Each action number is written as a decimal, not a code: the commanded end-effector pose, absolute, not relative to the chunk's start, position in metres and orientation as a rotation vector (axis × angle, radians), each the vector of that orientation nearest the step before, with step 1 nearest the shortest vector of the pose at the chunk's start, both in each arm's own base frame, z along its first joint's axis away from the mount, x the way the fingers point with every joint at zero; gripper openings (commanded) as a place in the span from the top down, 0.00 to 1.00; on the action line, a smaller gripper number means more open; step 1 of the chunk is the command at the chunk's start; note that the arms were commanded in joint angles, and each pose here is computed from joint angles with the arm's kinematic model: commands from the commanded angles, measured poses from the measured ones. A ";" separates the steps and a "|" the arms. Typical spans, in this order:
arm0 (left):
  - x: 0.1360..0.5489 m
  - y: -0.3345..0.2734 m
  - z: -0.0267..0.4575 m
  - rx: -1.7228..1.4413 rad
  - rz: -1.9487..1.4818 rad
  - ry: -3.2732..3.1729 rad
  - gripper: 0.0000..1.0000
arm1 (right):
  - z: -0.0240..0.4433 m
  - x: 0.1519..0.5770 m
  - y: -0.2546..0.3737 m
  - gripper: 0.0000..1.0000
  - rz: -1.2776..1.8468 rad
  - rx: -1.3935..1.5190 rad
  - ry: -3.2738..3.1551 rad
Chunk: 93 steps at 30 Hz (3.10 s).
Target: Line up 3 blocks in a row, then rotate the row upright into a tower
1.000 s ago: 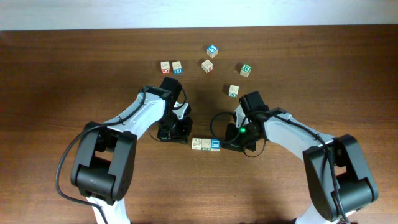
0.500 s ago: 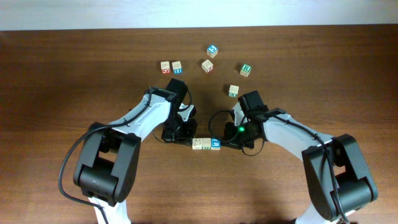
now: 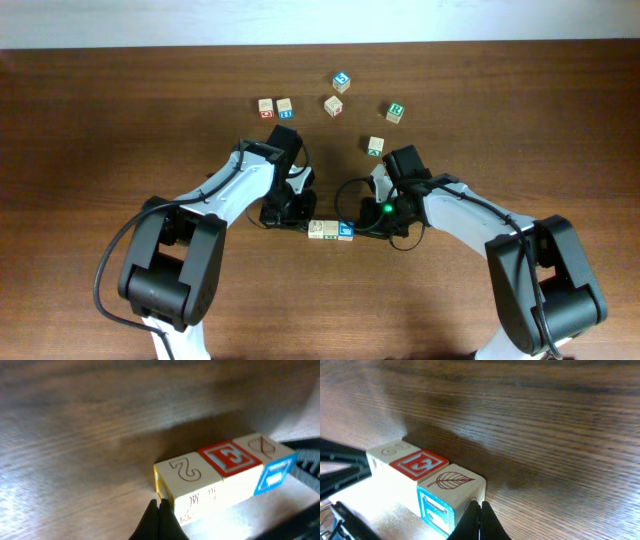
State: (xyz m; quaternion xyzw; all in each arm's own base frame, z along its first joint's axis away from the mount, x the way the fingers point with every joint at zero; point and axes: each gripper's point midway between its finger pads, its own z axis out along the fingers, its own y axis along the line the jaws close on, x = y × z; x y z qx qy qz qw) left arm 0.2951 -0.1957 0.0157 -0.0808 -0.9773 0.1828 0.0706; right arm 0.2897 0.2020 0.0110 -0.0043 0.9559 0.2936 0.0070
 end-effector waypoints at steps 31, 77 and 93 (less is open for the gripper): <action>0.303 -0.199 0.012 -0.242 0.545 -2.972 1.00 | 0.013 0.275 0.199 0.96 1.006 0.237 3.092; 0.301 -0.204 0.008 -0.331 0.430 -3.016 1.00 | 0.034 0.284 0.243 0.96 1.161 -0.074 2.939; 0.300 -0.204 0.007 -0.331 0.419 -3.012 1.00 | 0.062 0.290 0.262 0.96 1.014 -0.205 2.919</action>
